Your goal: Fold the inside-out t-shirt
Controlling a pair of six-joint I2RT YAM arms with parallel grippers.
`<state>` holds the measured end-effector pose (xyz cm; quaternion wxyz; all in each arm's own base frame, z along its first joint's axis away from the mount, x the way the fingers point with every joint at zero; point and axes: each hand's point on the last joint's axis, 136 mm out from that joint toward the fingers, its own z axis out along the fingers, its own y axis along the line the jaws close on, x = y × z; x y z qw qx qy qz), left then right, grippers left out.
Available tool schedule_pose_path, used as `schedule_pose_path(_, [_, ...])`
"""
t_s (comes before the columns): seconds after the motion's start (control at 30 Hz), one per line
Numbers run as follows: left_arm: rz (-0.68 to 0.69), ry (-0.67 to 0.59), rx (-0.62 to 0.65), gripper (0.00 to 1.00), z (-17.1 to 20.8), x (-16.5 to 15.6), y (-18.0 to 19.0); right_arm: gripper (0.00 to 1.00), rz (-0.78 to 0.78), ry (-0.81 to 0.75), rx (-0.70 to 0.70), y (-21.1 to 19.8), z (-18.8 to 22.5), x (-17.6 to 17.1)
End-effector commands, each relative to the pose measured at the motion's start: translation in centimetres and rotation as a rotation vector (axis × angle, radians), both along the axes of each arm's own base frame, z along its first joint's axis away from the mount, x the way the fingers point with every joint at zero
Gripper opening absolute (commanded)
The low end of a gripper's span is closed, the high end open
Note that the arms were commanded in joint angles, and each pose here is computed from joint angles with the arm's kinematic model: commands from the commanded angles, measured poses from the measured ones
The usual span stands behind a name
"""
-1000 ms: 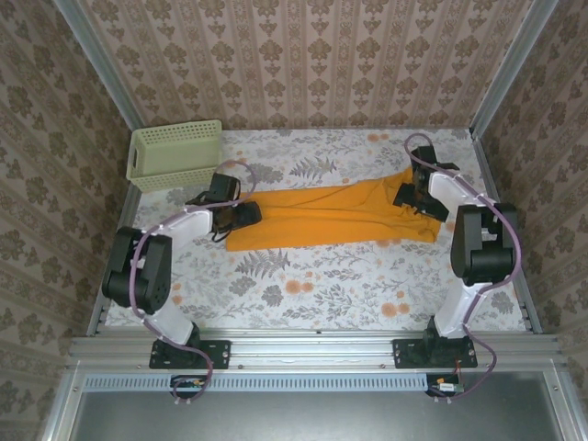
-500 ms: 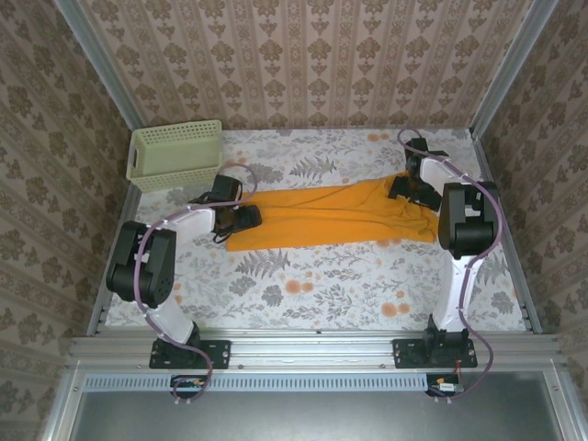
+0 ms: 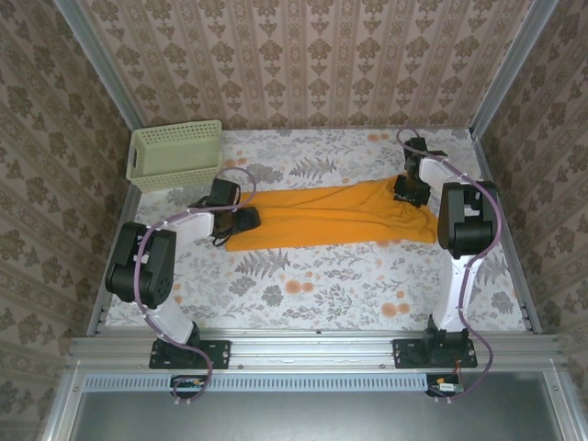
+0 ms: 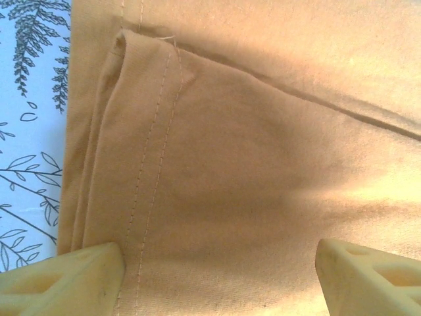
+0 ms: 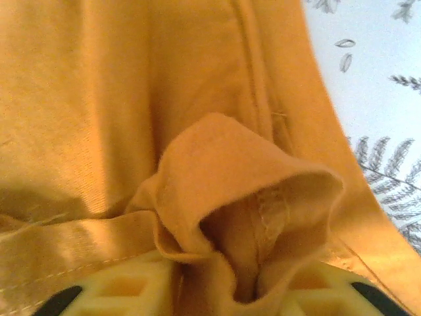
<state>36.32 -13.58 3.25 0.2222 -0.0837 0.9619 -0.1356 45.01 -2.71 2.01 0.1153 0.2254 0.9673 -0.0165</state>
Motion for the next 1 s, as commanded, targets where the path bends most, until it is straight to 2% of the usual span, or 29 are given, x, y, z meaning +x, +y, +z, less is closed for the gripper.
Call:
schedule_pose_path(0.0, [0.038, 0.113, 0.053, 0.79, -2.6, -3.1, 1.7, 0.21, -0.023, 0.101, -0.023, -0.9, -1.7, -3.4])
schedule_pose_path(0.13, [0.022, 0.132, 0.062, 0.79, -3.3, -4.4, 1.2, 0.0, -0.047, 0.053, -0.063, -2.1, 0.1, -3.9])
schedule_pose_path(0.33, [-0.013, 0.112, 0.068, 0.79, -2.6, -6.8, -0.6, 0.0, -0.081, -0.02, -0.209, -4.5, 5.5, -5.3])
schedule_pose_path(0.47, [-0.098, 0.106, 0.05, 0.79, -2.0, -9.3, -4.3, 0.0, -0.099, -0.051, -0.322, -6.3, 9.4, -6.7])
schedule_pose_path(0.63, [-0.139, 0.033, -0.034, 0.8, 1.4, -10.0, -6.4, 0.0, -0.059, -0.098, -0.442, -6.8, 14.4, -7.1])
schedule_pose_path(0.77, [-0.126, -0.054, -0.044, 0.81, 4.4, -8.8, -5.5, 0.0, 0.051, -0.111, -0.512, -4.5, 17.4, -6.3])
schedule_pose_path(0.97, [-0.105, -0.045, -0.073, 0.79, 4.2, -7.9, -4.3, 0.0, 0.227, -0.074, -0.601, 0.9, 19.1, -5.4])
